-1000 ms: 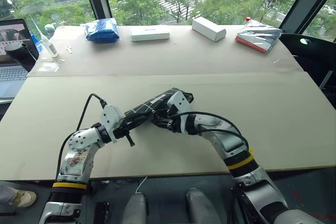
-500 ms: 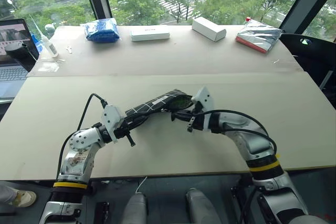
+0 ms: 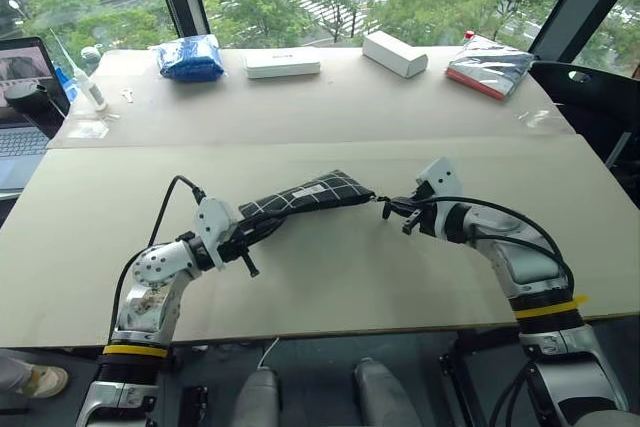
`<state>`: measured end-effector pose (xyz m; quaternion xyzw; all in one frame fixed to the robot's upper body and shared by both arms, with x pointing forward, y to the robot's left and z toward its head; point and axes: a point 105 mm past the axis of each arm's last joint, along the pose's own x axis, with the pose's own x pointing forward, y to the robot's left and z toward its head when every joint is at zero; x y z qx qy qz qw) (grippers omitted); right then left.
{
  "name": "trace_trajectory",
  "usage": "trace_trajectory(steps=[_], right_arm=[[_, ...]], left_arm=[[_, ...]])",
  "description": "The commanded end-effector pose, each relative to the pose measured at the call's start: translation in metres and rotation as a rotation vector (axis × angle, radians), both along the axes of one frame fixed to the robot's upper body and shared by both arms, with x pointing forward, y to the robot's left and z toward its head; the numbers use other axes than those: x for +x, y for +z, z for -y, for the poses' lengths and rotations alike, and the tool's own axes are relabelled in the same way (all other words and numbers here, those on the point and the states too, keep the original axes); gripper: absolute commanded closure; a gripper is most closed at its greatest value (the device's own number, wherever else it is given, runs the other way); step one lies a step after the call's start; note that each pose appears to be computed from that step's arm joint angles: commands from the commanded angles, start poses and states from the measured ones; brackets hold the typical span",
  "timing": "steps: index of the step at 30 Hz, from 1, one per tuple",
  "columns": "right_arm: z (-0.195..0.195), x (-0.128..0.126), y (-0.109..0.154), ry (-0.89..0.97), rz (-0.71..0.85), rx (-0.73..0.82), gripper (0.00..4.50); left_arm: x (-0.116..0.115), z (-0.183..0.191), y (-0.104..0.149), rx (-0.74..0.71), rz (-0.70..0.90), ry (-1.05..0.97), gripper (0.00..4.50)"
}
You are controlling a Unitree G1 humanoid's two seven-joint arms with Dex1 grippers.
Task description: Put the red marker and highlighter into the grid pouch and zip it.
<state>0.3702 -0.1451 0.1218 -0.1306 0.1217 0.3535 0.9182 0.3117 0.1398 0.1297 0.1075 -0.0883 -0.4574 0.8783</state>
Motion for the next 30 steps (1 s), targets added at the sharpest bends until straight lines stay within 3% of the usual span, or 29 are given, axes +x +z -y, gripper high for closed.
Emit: trace_trajectory(steps=[1, 5, 8, 14, 22, 30], right_arm=[[-0.01, -0.004, 0.012, 0.046, 0.025, 0.074, 3.65], [-0.021, -0.016, 0.014, 0.131, -0.009, 0.109, 2.22], [-0.019, -0.031, 0.015, 0.194, -0.122, 0.197, 1.22], [0.013, -0.044, 0.033, 0.209, -0.094, 0.191, 1.22], [0.078, -0.066, 0.029, 0.139, -0.043, 0.079, 1.22], [0.086, -0.07, 0.035, 0.1, -0.013, 0.099, 1.22]], left_arm=[[0.0, 0.005, 0.015, -0.026, 0.051, -0.021, 4.5], [0.0, 0.009, 0.016, -0.022, 0.054, -0.041, 4.5], [0.003, 0.012, 0.018, -0.017, 0.059, -0.059, 4.5], [0.004, 0.018, 0.019, -0.001, 0.062, -0.108, 4.5], [-0.004, 0.031, 0.002, 0.102, 0.047, -0.277, 4.5], [0.0, 0.029, -0.006, 0.189, 0.098, -0.383, 4.5]])
